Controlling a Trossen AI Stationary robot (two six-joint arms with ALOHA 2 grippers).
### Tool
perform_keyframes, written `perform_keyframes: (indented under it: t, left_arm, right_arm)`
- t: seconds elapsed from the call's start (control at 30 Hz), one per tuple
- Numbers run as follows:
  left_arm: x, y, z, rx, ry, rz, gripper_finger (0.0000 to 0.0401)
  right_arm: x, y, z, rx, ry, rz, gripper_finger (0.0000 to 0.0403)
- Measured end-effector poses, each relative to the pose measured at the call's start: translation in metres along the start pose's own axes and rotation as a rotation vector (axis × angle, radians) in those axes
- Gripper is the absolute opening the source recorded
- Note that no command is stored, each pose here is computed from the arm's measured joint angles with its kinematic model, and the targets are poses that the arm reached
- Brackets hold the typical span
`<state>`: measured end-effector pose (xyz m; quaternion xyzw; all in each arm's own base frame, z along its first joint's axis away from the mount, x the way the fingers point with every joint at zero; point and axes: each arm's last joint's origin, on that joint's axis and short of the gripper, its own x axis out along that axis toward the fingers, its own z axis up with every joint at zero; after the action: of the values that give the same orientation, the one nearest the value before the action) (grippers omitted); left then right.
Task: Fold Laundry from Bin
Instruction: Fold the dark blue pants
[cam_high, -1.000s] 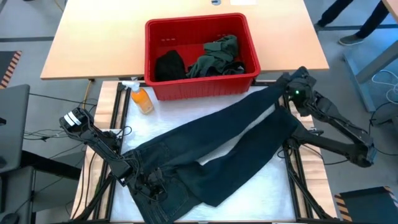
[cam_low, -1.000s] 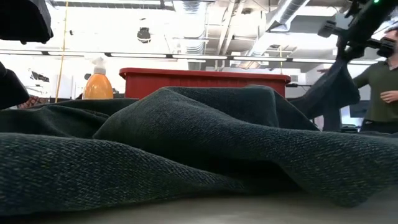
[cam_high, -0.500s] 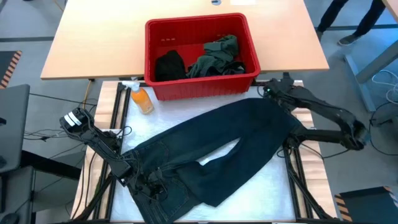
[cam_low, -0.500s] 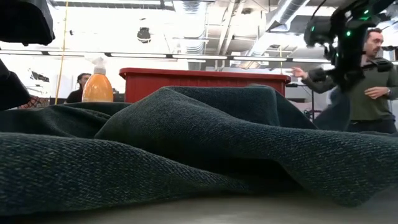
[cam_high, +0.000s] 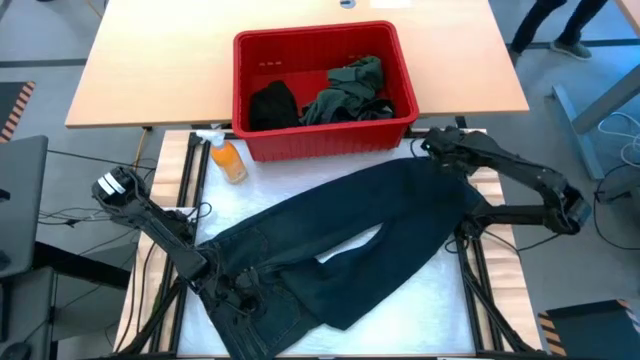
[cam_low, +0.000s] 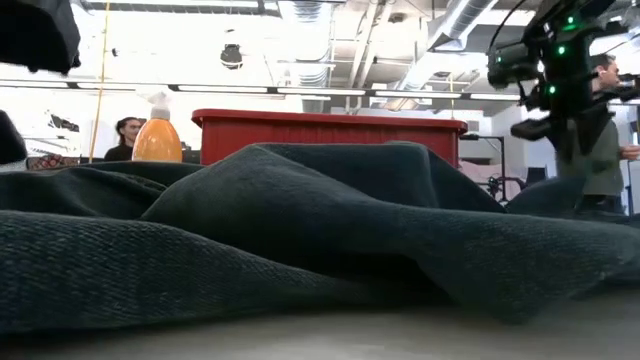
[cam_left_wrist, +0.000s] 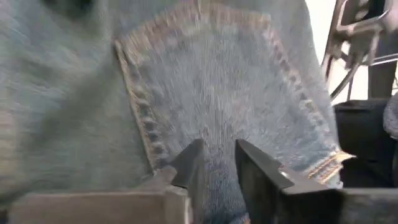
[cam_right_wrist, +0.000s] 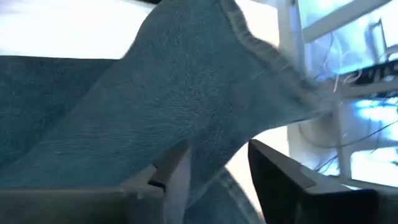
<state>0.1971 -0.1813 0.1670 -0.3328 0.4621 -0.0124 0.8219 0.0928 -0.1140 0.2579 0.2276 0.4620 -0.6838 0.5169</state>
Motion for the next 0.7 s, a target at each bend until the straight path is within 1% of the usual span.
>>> perform_keyframes:
  t: [0.07,0.2,0.27,0.33,0.4,0.47,0.53,0.63,0.7]
  left_arm:
    - [-0.012,0.0,0.007,0.021,-0.049,0.005,0.0098]
    - [-0.04,0.002,0.023,0.083,-0.215,0.023,0.0121]
    - [-0.054,0.004,0.032,0.111,-0.307,0.035,0.0126]
    - [-0.067,0.011,0.038,0.112,-0.357,0.086,0.0128]
    - [-0.075,0.022,0.043,0.083,-0.367,0.167,0.0128]
    - [-0.079,0.037,0.045,0.049,-0.342,0.27,0.0128]
    - [-0.08,0.049,0.048,0.018,-0.302,0.358,0.0129]
    - [-0.077,0.062,0.053,-0.021,-0.272,0.46,0.0129]
    - [-0.074,0.069,0.057,-0.027,-0.262,0.528,0.0129]
  right_arm:
    - [-0.012,-0.007,0.006,-0.018,-0.003,0.003,0.0208]
    - [-0.039,-0.021,0.022,0.013,-0.046,0.035,0.0223]
    - [-0.052,-0.024,0.031,0.008,-0.086,0.089,0.0224]
    - [-0.062,-0.022,0.037,-0.055,-0.12,0.189,0.0224]
    - [-0.066,-0.016,0.041,-0.149,-0.152,0.298,0.0223]
    - [-0.066,-0.01,0.039,-0.228,-0.149,0.368,0.0223]
    - [-0.062,-0.006,0.036,-0.24,-0.123,0.383,0.0223]
    - [-0.055,-0.002,0.032,-0.197,-0.098,0.384,0.0223]
    - [-0.049,0.002,0.027,-0.196,-0.077,0.372,0.0223]
